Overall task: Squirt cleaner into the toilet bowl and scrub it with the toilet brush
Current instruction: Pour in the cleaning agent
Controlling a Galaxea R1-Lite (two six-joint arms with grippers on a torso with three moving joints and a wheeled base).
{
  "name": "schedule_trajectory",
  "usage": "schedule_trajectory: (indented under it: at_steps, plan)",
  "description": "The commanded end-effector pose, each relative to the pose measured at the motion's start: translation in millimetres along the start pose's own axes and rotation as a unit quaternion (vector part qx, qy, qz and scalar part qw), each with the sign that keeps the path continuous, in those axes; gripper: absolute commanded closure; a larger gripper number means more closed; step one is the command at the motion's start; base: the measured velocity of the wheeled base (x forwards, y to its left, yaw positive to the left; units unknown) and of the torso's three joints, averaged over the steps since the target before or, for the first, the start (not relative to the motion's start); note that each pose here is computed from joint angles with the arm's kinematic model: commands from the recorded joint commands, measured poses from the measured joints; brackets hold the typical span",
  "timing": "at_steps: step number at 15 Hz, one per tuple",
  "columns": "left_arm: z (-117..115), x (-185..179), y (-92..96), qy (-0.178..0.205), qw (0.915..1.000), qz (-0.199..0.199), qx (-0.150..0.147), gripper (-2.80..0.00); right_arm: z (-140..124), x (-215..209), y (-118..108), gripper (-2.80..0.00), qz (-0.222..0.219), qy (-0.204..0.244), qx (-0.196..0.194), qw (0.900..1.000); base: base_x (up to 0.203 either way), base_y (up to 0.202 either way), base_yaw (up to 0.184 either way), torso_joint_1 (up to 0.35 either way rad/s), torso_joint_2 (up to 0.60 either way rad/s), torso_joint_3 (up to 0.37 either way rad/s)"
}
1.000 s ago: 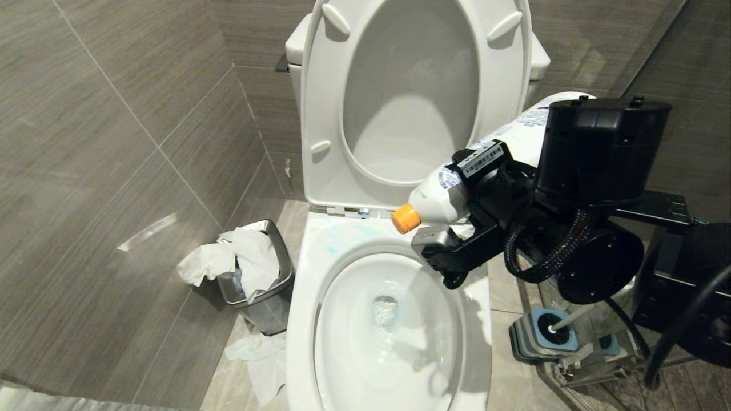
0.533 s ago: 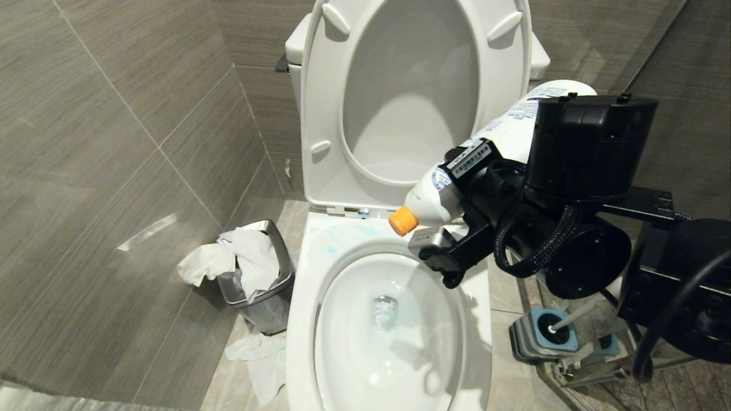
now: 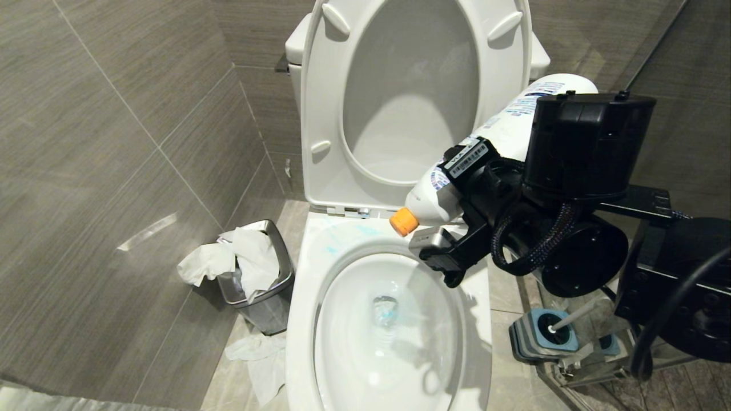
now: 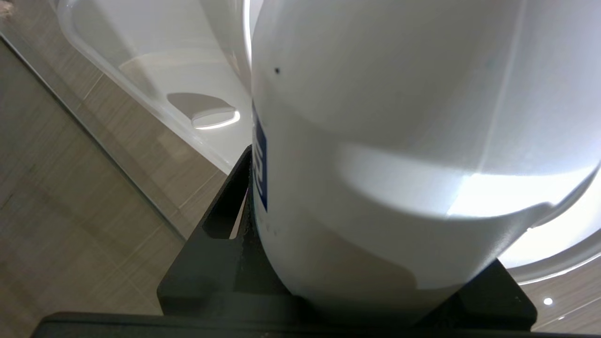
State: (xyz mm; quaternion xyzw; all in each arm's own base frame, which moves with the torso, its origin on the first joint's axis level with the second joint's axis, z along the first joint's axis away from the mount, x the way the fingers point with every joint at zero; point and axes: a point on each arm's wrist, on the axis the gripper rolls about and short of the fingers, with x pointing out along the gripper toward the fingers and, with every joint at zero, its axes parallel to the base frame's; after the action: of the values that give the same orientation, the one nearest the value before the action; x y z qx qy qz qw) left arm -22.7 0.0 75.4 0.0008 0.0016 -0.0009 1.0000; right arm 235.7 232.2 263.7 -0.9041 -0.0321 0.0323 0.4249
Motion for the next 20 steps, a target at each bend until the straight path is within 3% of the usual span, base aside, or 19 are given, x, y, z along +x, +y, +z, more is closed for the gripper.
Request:
schedule_trajectory:
  at_steps: [1, 4, 7, 11, 15, 20]
  plan:
    - [0, 0, 0.0, 0.001, 1.0000, 0.000, 0.000, 0.00, 0, -1, -1, 0.00, -0.001, 0.001, -0.005, 1.000, 0.000, 0.000, 0.000, 0.000, 0.00, 0.000]
    - [0, 0, 0.0, 0.001, 1.0000, 0.000, 0.000, 0.00, 2, -3, -2, 0.00, -0.004, -0.002, -0.012, 1.000, 0.000, 0.000, 0.000, 0.000, 0.00, 0.000]
    - [0, 0, 0.0, 0.001, 1.0000, 0.000, 0.000, 0.00, -3, -4, -8, 0.00, -0.012, 0.004, -0.054, 0.998, 0.000, 0.000, 0.000, 0.000, 0.00, 0.000]
    - [0, 0, 0.0, 0.001, 1.0000, 0.000, 0.000, 0.00, -6, -3, -12, 0.00, -0.016, 0.009, -0.077, 0.997, 0.000, 0.000, 0.000, 0.000, 0.00, 0.000]
    - [0, 0, 0.0, 0.001, 1.0000, 0.000, 0.001, 0.00, -5, -2, -13, 0.00, -0.017, 0.010, -0.076, 0.997, 0.000, 0.000, 0.000, 0.000, 0.00, 0.000]
    - [0, 0, 0.0, 0.001, 1.0000, 0.000, 0.002, 0.00, 0, 0, -14, 0.00, -0.031, 0.017, -0.025, 0.999, 0.000, 0.000, 0.000, 0.000, 0.00, 0.000]
